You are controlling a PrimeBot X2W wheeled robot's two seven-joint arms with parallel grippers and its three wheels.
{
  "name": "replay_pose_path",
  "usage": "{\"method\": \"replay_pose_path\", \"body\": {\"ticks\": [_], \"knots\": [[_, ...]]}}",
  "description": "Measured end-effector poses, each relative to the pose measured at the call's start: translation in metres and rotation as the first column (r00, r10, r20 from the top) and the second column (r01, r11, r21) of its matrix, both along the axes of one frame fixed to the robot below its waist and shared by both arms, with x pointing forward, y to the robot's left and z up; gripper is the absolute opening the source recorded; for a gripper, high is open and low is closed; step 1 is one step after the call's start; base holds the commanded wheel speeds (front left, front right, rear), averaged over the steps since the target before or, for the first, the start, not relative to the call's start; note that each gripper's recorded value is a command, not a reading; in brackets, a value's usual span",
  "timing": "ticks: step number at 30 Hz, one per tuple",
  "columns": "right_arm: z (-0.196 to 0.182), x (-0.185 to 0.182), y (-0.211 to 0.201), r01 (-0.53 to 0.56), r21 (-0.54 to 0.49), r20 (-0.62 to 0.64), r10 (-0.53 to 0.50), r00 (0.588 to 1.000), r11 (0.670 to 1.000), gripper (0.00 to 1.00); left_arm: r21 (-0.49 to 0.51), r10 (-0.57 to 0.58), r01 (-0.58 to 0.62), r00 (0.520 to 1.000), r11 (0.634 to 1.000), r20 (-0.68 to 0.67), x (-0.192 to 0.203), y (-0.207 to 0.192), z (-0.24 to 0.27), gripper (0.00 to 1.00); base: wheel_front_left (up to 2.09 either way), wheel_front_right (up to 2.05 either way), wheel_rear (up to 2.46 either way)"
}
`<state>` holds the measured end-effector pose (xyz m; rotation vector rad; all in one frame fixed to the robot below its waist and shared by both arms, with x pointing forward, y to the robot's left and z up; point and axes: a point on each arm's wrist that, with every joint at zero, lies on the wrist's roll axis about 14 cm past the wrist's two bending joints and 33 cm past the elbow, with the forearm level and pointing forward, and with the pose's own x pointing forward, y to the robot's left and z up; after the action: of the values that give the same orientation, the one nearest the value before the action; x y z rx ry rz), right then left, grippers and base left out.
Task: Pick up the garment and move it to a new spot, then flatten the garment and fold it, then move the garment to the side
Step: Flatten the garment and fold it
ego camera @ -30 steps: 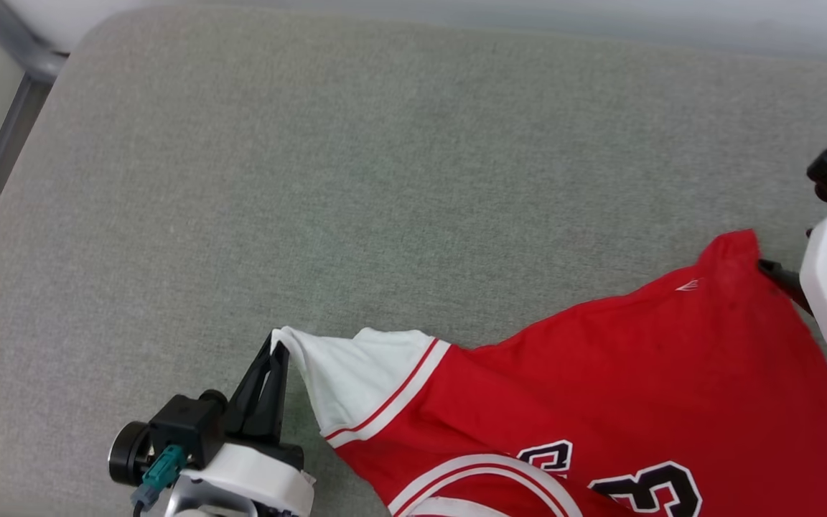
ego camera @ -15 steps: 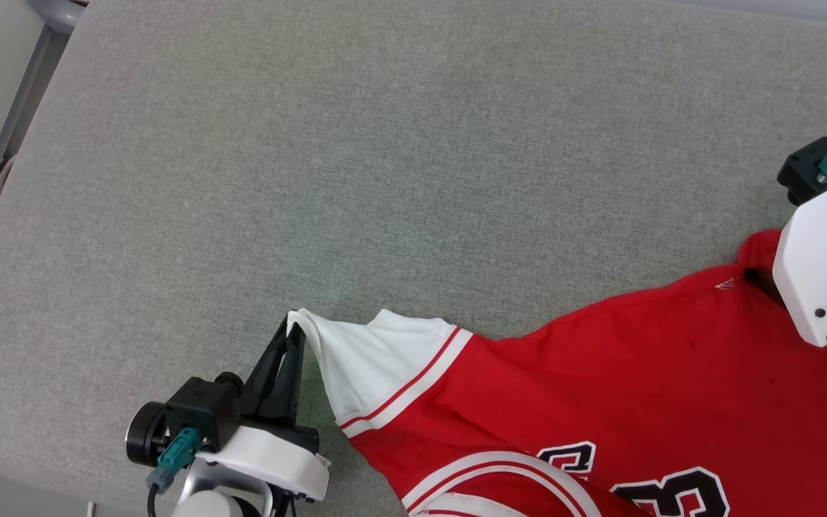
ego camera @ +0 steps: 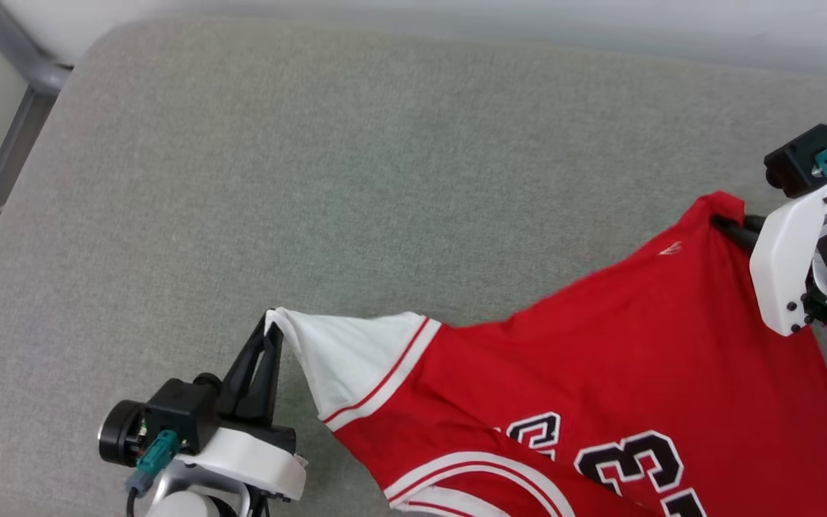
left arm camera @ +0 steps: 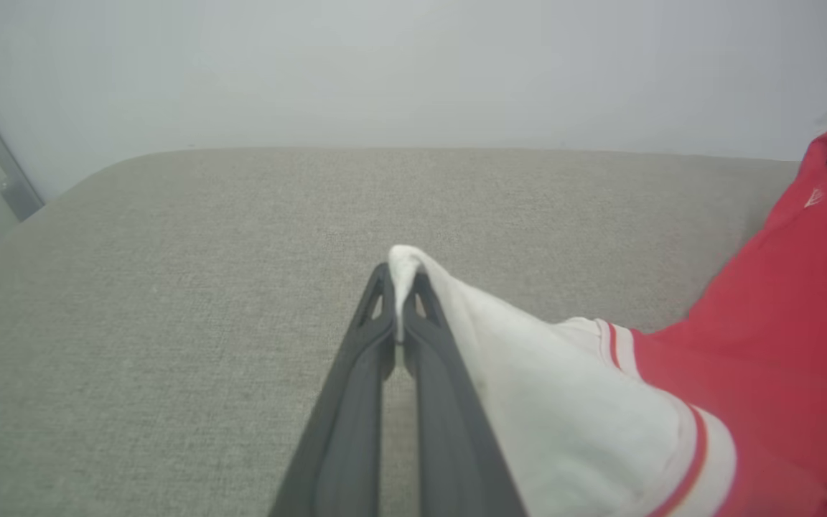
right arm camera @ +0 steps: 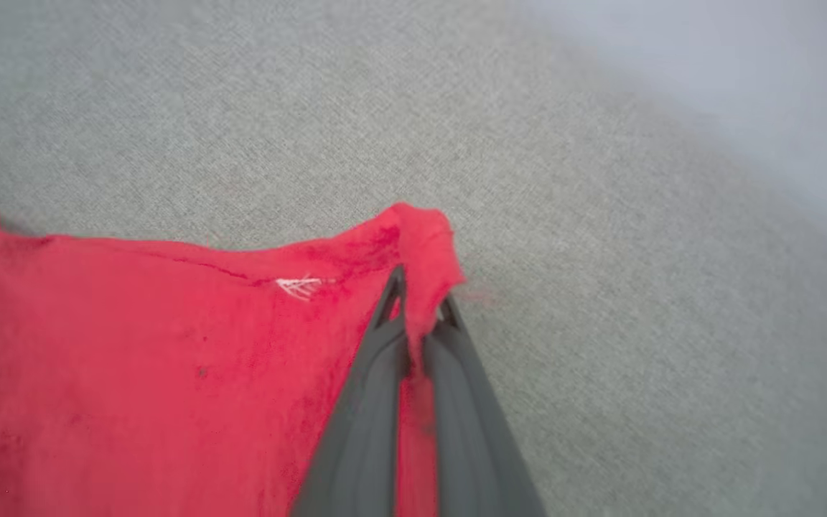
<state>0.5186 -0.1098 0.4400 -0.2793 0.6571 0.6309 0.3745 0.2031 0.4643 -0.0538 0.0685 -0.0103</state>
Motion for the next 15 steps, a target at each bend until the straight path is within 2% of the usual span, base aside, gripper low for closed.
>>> {"method": "replay_pose_path", "body": {"ticks": [8,15], "knots": [[0.078,-0.005,-0.01,0.013,0.138,0.241,-0.046,0.97,0.99,0.0,0.074,-0.078,0.064,0.973,0.995,0.216,0.018,-0.006,0.077,0.0,0.0,0.0,0.0],[0.156,-0.014,-0.021,0.003,0.246,0.444,-0.116,0.888,0.969,0.0,0.152,-0.168,0.114,0.889,0.982,0.425,0.042,-0.021,0.164,0.0,0.0,0.0,0.0]]}}
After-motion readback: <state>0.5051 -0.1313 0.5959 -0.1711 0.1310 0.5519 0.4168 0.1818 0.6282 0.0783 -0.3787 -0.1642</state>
